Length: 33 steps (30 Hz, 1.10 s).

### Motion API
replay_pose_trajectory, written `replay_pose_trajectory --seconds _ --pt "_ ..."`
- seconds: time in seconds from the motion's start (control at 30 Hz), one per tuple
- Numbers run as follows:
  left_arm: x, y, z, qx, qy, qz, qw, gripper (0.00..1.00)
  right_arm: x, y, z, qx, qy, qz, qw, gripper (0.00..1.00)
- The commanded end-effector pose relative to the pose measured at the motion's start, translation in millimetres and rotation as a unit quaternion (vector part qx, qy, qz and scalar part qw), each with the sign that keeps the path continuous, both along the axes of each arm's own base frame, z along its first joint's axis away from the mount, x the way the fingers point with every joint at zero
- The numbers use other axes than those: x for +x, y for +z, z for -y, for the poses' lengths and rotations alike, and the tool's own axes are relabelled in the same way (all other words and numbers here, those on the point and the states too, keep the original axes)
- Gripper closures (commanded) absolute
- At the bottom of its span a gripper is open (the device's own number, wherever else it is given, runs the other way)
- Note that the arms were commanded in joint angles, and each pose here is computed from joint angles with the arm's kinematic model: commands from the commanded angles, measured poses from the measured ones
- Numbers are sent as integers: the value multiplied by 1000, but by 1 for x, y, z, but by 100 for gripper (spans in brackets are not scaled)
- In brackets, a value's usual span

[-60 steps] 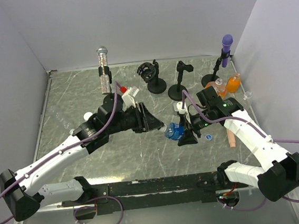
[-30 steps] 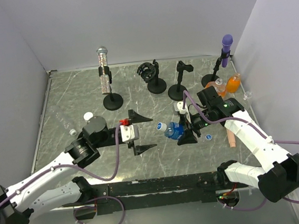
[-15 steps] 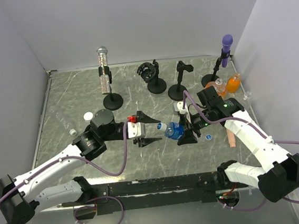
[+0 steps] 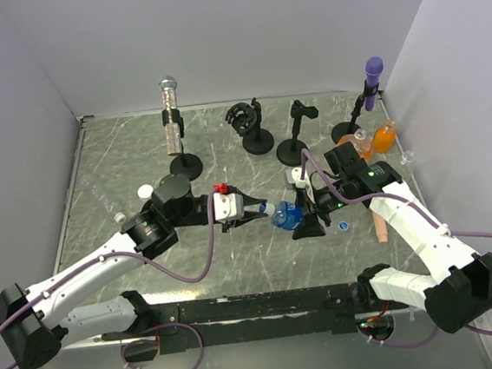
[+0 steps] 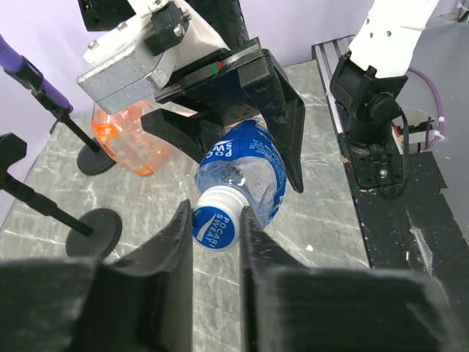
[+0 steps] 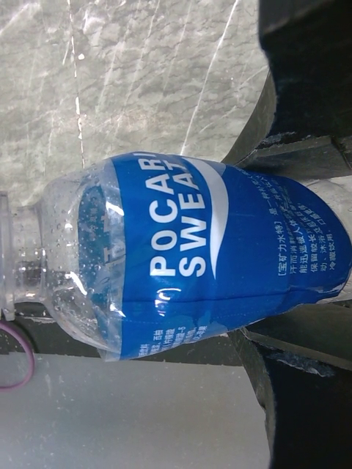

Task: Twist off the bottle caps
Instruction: Unscrew the bottle cap from the plastic bottle.

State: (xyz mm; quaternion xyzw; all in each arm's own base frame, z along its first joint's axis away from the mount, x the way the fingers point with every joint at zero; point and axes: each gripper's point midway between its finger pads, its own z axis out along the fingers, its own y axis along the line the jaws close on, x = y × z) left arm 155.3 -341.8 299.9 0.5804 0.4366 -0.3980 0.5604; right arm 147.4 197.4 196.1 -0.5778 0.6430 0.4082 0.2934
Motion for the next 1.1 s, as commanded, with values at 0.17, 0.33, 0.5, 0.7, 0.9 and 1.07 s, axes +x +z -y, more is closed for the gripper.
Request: replay_pose_trajectory --seconds 0.17,0.33,0.5,0.7,0.9,1.07 --pt "6 22 4 -8 79 -242 967 99 1 10 -6 23 14 22 999 74" --pt "0 18 2 18 156 -481 863 99 2 9 -6 23 15 20 999 74" --pt "-9 29 -4 -28 177 -593 785 98 4 11 -7 23 18 17 999 74" --pt "-4 34 -10 -38 192 -568 799 51 2 13 -7 24 16 20 999 74" --pt "6 41 -24 -49 215 -489 844 18 1 12 -5 23 12 25 999 74" --pt "-24 41 -47 -41 111 -251 961 4 1 13 -6 27 14 25 999 74"
